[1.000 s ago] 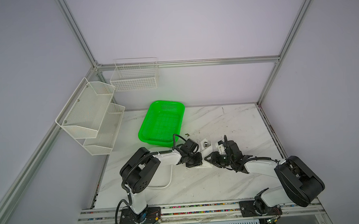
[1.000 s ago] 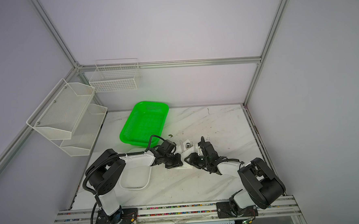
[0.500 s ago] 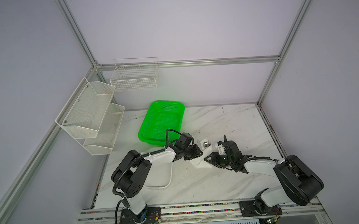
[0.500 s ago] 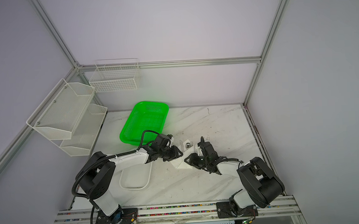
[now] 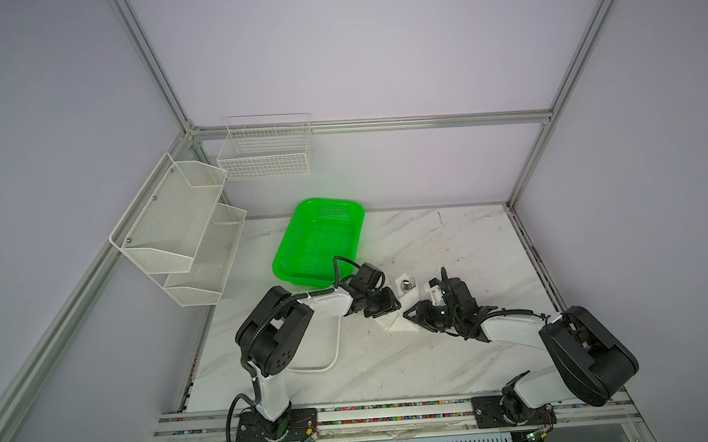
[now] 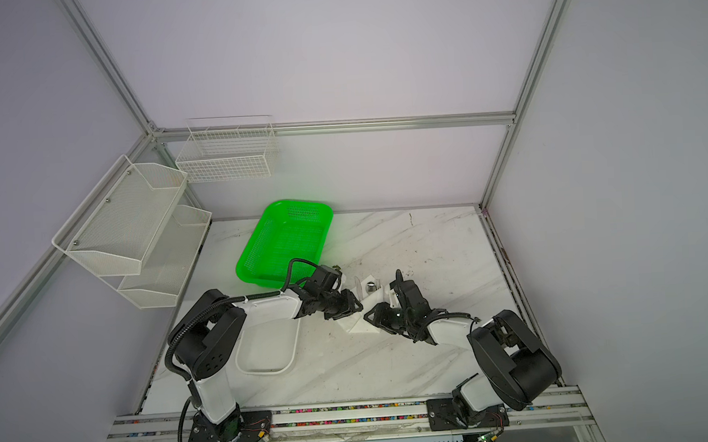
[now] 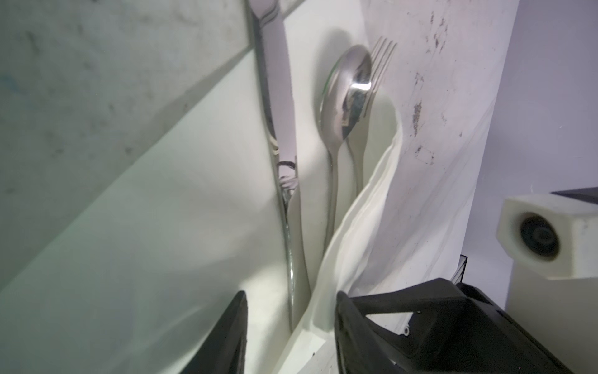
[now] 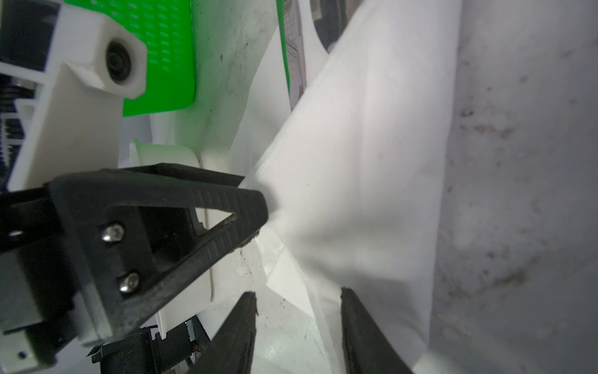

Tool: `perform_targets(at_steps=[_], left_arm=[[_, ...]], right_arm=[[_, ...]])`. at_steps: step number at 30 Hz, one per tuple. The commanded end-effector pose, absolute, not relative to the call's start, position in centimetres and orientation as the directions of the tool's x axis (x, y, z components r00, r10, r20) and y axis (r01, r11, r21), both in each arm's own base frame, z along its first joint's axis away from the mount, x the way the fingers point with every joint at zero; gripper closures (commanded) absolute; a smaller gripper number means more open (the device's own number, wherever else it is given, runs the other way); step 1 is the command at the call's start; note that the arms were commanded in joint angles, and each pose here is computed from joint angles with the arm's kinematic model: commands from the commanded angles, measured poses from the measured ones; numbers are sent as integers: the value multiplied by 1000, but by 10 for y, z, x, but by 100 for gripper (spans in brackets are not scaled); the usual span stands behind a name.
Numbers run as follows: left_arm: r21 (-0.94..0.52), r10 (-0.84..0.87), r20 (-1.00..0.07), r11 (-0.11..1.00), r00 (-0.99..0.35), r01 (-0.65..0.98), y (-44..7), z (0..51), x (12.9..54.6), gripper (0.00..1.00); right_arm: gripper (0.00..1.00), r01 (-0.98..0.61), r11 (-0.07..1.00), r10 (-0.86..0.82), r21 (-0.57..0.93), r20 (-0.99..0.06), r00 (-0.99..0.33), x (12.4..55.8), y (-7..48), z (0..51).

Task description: Place the utensils on the paper napkin and roll it up

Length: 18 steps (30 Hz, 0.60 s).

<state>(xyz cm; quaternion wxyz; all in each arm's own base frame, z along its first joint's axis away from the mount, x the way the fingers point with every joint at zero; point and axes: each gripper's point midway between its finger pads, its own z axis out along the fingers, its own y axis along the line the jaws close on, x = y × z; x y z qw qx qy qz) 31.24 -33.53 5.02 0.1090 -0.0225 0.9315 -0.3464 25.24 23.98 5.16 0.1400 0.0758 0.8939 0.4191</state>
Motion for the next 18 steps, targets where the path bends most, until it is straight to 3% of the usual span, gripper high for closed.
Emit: perform_targets(at_steps=[1, 6, 12, 18], left_arm=[[-709, -108, -282, 693, -953, 131, -358, 92, 336, 57], [-724, -95, -284, 674, -954, 148, -364, 93, 337, 62], [-739, -80, -268, 656, -960, 152, -365, 90, 333, 84], [-740, -68, -257, 656, -964, 151, -362, 86, 325, 94]], right_arm=[[55, 29, 663, 239, 748, -175, -955, 244, 236, 43], [55, 28, 665, 239, 746, -177, -955, 244, 235, 43], [55, 26, 676, 244, 736, -191, -951, 246, 233, 47], [55, 25, 711, 280, 703, -250, -927, 249, 220, 64]])
